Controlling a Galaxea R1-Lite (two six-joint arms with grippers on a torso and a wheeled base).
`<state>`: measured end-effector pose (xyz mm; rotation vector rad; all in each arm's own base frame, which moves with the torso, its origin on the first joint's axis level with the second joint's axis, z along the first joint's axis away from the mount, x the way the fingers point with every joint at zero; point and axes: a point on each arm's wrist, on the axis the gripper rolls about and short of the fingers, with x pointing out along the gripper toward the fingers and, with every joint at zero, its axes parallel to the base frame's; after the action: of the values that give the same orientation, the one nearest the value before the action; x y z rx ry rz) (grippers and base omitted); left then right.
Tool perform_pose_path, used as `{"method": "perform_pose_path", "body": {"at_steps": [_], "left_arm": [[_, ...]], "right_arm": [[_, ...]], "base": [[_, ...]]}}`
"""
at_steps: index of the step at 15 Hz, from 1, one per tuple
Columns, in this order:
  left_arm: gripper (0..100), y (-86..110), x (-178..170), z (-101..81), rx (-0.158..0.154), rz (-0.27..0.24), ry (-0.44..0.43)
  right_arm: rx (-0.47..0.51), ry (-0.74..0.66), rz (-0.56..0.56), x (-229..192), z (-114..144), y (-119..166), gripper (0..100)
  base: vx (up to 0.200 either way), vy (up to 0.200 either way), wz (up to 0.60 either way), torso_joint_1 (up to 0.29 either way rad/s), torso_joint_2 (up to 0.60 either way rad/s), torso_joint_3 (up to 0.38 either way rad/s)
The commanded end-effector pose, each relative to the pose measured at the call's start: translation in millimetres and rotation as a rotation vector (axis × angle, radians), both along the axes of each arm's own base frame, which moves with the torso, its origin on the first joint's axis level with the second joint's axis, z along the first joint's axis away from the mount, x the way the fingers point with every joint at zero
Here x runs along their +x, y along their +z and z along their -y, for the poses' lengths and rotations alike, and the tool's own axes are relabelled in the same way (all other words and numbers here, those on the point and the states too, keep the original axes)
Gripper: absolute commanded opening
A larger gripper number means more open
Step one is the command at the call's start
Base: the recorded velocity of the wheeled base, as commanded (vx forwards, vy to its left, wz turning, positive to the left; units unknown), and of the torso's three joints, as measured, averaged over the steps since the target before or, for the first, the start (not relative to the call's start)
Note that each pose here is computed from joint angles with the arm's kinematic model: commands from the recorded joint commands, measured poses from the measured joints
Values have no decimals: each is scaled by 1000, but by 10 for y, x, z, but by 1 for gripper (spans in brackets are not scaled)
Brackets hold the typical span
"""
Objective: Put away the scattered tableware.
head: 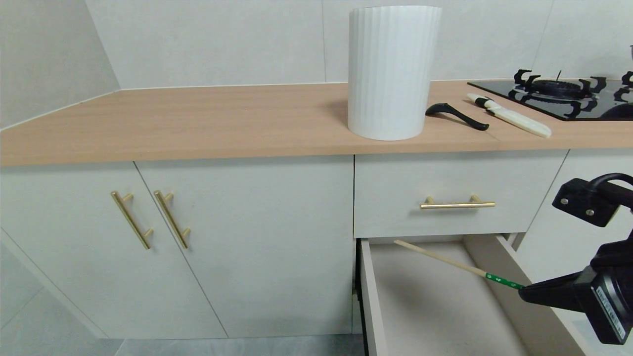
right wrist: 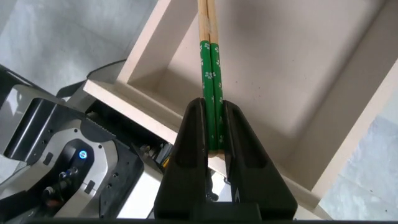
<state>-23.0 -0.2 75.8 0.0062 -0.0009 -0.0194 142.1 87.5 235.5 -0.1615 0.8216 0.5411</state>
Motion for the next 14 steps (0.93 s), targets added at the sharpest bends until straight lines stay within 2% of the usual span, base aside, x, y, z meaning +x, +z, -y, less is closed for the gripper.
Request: {"method": "perform_pose_path", "body": {"at_steps": [1,3,6,10,12,14], "left_arm": [[100,-1,0,0,0,-1,-1],[100,-1,0,0,0,-1,-1],[100,-1,0,0,0,-1,-1],[100,-1,0,0,0,-1,-1],[100,-1,0,0,0,-1,-1],[100,-1,0,0,0,-1,-1]], "right_arm": [[-10,-2,-16,68,-42,-44,0],[-36,-13,-42,201,-116,-164,0],[-131,-67,-110,474,-267,-446,0],[-149,-151,-209,866,-500,-888,0],[-165,-195,-221,1020,-591,-1098,0],[-168,-297,-197,1243,-729,-1413,0]], "base": [[0,0,0,0,0,0],[0,0,0,0,0,0],[0,0,0,0,0,0],[0,0,0,0,0,0],[0,0,0,0,0,0],[0,0,0,0,0,0]]}}
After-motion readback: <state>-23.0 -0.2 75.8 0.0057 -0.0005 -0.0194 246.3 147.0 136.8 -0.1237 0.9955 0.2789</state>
